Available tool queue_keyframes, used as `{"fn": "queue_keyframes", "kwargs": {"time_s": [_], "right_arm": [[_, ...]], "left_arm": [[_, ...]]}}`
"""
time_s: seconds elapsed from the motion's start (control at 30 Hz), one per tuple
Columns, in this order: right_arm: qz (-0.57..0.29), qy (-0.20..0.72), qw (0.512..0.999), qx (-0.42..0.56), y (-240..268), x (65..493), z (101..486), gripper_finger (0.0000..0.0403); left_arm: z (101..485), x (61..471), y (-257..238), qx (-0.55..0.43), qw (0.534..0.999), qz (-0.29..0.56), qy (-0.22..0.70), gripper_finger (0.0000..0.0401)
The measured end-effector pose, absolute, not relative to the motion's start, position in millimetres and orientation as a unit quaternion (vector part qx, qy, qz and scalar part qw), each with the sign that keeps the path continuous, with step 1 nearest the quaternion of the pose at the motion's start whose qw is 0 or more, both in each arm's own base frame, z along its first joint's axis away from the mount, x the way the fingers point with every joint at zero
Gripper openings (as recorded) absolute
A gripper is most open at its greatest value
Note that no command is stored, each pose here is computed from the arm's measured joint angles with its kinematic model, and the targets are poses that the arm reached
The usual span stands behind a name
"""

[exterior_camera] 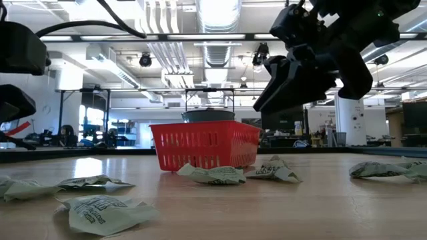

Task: Pick and place items into bin
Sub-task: Put the light green stevia packet into the red bin

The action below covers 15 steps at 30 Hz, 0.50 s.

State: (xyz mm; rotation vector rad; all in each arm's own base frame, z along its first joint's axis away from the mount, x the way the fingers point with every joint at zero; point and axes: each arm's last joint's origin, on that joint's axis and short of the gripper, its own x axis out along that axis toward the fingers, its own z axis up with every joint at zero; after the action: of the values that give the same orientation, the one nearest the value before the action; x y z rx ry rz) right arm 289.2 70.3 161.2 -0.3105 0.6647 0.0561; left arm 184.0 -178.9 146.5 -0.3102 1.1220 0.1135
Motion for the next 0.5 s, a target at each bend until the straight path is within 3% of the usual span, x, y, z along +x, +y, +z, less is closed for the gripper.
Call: {"fn": "queue_keyframes", "kwargs": {"time_s": [0.3, 0.5], "right_arm": [[0.027, 0.326, 0.933, -0.150, 70.1, 288.9, 160.8, 0.0118], [0.026, 0.327, 0.933, -0.149, 70.1, 288.7, 160.5, 0.0115]], "left_arm": [[143.0, 182.0, -176.7, -0.129, 0.828, 0.066, 0.542, 0.0173], [142.8, 181.5, -175.6, -0.111, 0.829, 0.063, 0.544, 0.0124]]}}
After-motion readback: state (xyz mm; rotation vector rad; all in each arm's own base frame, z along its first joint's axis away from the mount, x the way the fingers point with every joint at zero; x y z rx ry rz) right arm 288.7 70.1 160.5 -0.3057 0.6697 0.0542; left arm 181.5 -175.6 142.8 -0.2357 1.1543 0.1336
